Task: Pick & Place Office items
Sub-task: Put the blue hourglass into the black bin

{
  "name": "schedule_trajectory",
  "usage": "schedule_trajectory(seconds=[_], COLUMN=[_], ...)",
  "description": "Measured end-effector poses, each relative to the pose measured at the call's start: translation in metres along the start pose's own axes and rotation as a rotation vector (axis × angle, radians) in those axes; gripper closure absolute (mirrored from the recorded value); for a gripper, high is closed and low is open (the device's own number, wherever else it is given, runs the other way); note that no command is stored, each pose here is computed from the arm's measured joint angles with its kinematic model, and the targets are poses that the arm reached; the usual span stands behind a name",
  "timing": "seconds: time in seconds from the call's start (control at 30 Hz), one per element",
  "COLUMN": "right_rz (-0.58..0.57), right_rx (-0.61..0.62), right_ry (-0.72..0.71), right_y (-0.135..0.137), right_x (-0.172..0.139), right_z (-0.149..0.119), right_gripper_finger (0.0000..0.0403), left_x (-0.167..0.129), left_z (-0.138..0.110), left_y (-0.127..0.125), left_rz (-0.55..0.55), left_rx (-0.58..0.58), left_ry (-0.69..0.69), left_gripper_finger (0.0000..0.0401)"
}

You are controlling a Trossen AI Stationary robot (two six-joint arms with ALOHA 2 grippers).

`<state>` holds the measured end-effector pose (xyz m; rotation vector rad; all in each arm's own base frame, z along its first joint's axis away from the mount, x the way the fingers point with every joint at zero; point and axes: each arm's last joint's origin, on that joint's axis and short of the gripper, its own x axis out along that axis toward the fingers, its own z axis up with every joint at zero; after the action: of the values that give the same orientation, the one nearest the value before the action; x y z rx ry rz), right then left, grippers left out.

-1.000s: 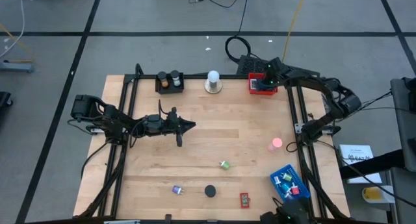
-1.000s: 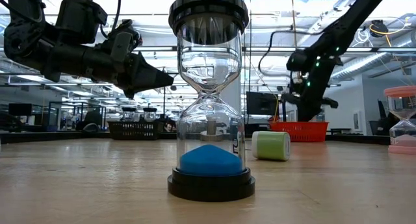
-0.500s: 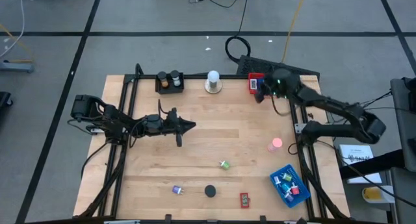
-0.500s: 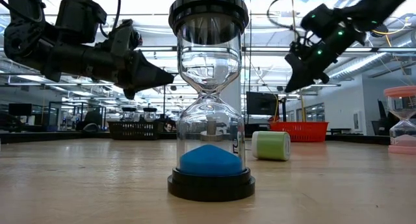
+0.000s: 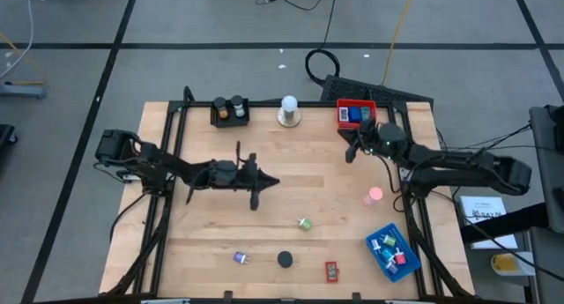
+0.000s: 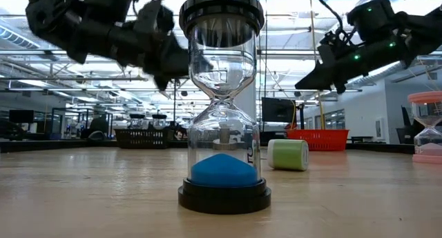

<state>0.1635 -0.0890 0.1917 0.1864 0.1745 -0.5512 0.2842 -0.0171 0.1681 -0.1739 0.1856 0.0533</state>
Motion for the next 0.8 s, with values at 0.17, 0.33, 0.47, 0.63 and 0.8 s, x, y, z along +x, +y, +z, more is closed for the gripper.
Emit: schedule_trajectory(seconds=[0.17,0.33,0.47,0.63,0.8], right_rz=[0.096,0.153,0.159,0.157,0.156], right_rx=[-0.084,-0.187,-0.229,-0.262,-0.287], right_ry=[-0.028,-0.086,-0.098,-0.101,-0.108], right_y=[0.017,0.028,0.030,0.030,0.030], right_x=[-0.002,-0.005,-0.005,-0.005,-0.006], right_z=[-0.002,0.001,0.002,0.002,0.002], right_gripper_finger=[0.0402,0.0403,0.0403,0.0403,0.0403], left_x=[0.015,0.025,0.021,0.016,0.024], left_z=[0.021,0.045,0.067,0.089,0.084], left_y=[-0.028,-0.061,-0.084,-0.109,-0.137], left_rz=[-0.061,-0.002,0.086,0.132,0.162], left_rx=[0.042,0.045,0.001,-0.116,-0.142], left_ry=[0.052,0.281,0.405,0.507,0.617], left_gripper_finger=[0.0397,0.0392,0.0391,0.0363,0.0290])
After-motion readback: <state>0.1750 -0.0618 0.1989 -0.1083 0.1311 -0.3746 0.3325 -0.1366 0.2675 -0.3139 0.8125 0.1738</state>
